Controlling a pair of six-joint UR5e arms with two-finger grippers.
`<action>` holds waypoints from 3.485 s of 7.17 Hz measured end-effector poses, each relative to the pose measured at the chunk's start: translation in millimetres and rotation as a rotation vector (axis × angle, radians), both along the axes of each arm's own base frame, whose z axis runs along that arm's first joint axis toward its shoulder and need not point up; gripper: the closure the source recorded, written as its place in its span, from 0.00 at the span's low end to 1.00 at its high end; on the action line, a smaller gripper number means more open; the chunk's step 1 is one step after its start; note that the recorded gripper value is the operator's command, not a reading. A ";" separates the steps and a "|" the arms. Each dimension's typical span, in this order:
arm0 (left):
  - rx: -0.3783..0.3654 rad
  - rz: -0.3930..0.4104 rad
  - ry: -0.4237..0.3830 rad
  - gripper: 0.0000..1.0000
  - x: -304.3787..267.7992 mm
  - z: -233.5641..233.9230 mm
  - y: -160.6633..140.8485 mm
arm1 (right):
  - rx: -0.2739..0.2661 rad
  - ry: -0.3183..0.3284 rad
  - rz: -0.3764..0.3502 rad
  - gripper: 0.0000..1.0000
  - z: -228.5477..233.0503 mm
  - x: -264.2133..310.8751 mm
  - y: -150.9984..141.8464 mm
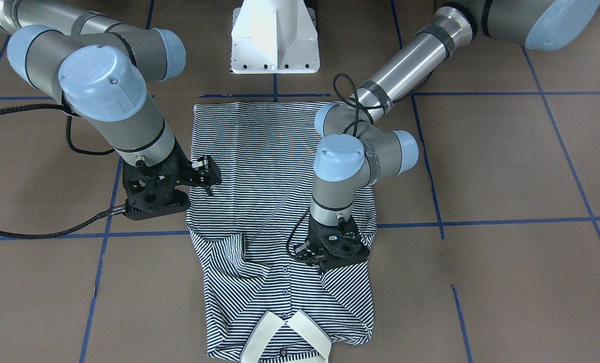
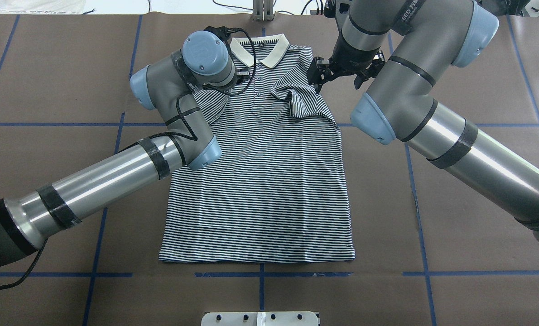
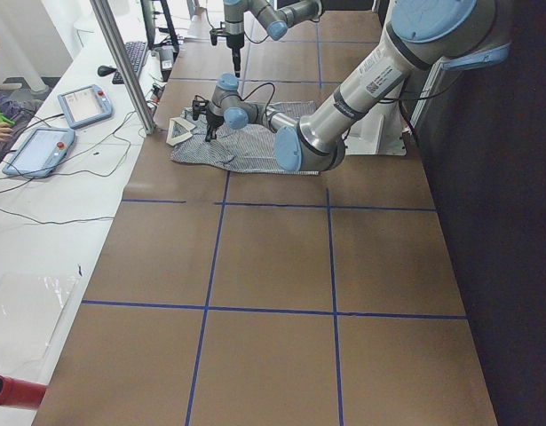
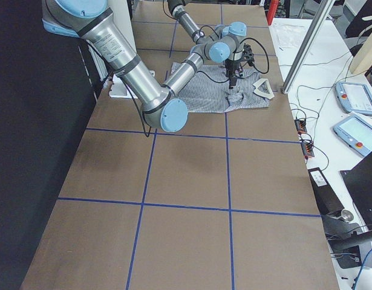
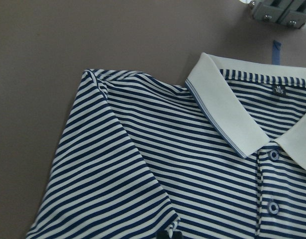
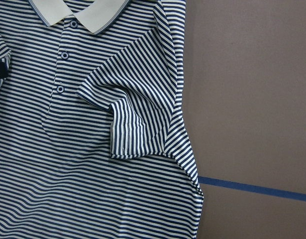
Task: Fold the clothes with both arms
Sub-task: 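Fold the nearest sleeve inward with the left gripper while the right arm moves hemward, then withdraw the left gripper while the right gripper reaches the nearest hem corner, then lower the right gripper onto the hem corner nearest it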
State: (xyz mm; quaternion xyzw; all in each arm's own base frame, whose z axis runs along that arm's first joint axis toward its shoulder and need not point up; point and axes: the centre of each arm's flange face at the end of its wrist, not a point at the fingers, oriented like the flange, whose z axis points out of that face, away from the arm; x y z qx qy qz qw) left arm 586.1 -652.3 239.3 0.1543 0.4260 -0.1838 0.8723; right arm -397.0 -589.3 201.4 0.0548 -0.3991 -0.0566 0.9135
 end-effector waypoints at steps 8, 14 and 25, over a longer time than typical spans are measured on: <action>0.051 0.071 0.104 0.00 -20.9 -30.7 17.1 | -0.049 -0.021 0.023 0.00 -1.1 -9.0 24.8; 0.175 0.321 -0.107 0.00 -207.7 13.5 173.8 | -0.121 -0.108 0.181 0.00 72.1 -64.0 205.0; 0.227 0.351 -0.065 0.00 -264.0 8.8 226.4 | -0.195 0.016 0.229 0.25 143.1 -108.8 332.4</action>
